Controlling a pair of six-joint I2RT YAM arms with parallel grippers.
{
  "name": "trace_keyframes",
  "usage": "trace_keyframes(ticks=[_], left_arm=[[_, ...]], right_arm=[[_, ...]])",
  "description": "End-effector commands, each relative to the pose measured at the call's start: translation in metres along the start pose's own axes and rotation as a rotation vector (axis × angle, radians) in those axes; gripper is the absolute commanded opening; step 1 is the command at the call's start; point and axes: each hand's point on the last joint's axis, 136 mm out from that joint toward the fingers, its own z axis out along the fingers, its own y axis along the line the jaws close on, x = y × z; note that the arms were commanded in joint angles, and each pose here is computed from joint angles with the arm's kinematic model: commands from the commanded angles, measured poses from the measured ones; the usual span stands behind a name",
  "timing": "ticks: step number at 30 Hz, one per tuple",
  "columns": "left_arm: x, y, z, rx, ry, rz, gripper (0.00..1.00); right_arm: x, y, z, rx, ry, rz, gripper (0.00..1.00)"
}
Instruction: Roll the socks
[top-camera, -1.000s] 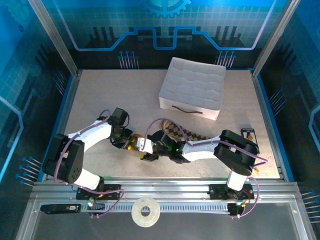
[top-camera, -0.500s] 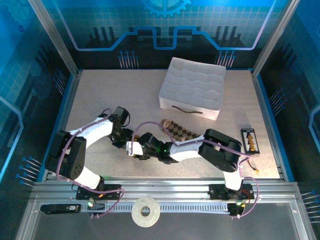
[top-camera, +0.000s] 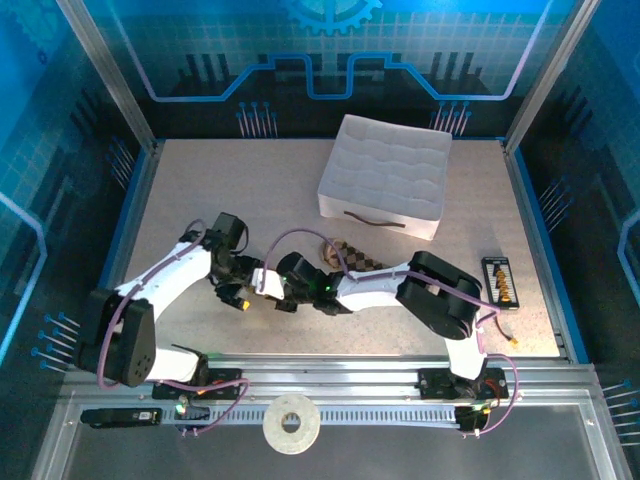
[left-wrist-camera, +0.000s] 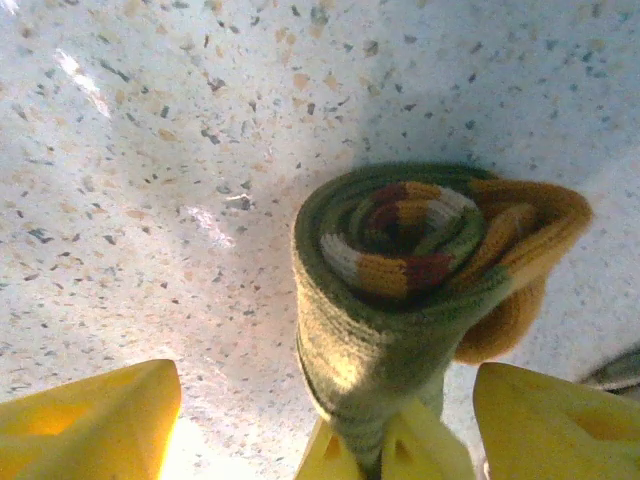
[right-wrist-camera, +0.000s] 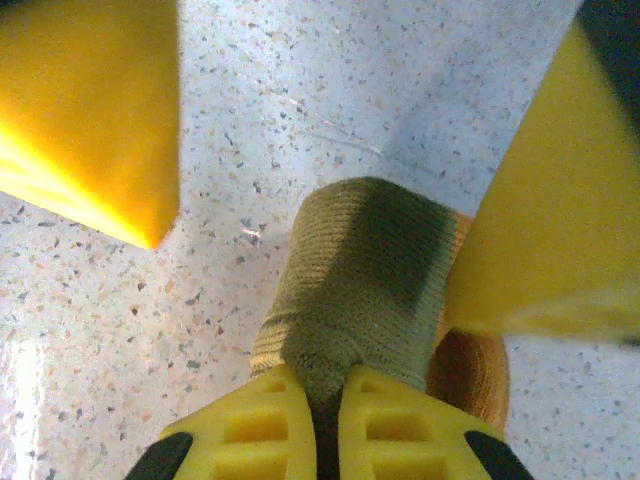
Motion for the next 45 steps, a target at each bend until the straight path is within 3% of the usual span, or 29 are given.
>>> trace_keyframes(ticks=[1, 6, 19, 25, 34, 41, 43, 45], left_arm=[[0.006, -0.007, -0.008, 0.079, 0.038, -0.051, 0.85], [-0.002, -0.019, -0.017, 0.174, 0.0, -0.066, 0.87], [0.007, -0.018, 0.007, 0.22, 0.063, -0.016, 0.7], [0.004, -0.017, 0.026, 0.141, 0.044, 0.038, 0.65], [-0.005, -0.009, 0.058, 0.012, -0.014, 0.111, 0.62], [-0.007, 0.024, 0.077, -0.115, -0.043, 0.119, 0.47], [-0.008, 0.031, 0.081, -0.128, -0.043, 0.114, 0.39], [-0.007, 0.037, 0.082, -0.137, -0.04, 0.105, 0.22]], right_arm=[[0.07, 0.027, 0.001, -0.155, 0.231, 0.135, 0.0], [0.075, 0.026, 0.0, -0.238, 0.239, 0.266, 0.0], [0.094, 0.017, 0.005, -0.433, 0.298, 0.682, 0.0], [0.102, 0.005, 0.008, -0.488, 0.315, 0.902, 0.0], [0.098, -0.004, 0.008, -0.502, 0.338, 0.979, 0.02], [0.079, -0.02, 0.002, -0.469, 0.285, 0.959, 0.11], [0.074, -0.023, 0.001, -0.464, 0.273, 0.953, 0.16], [0.066, -0.031, -0.003, -0.432, 0.241, 0.928, 0.27]])
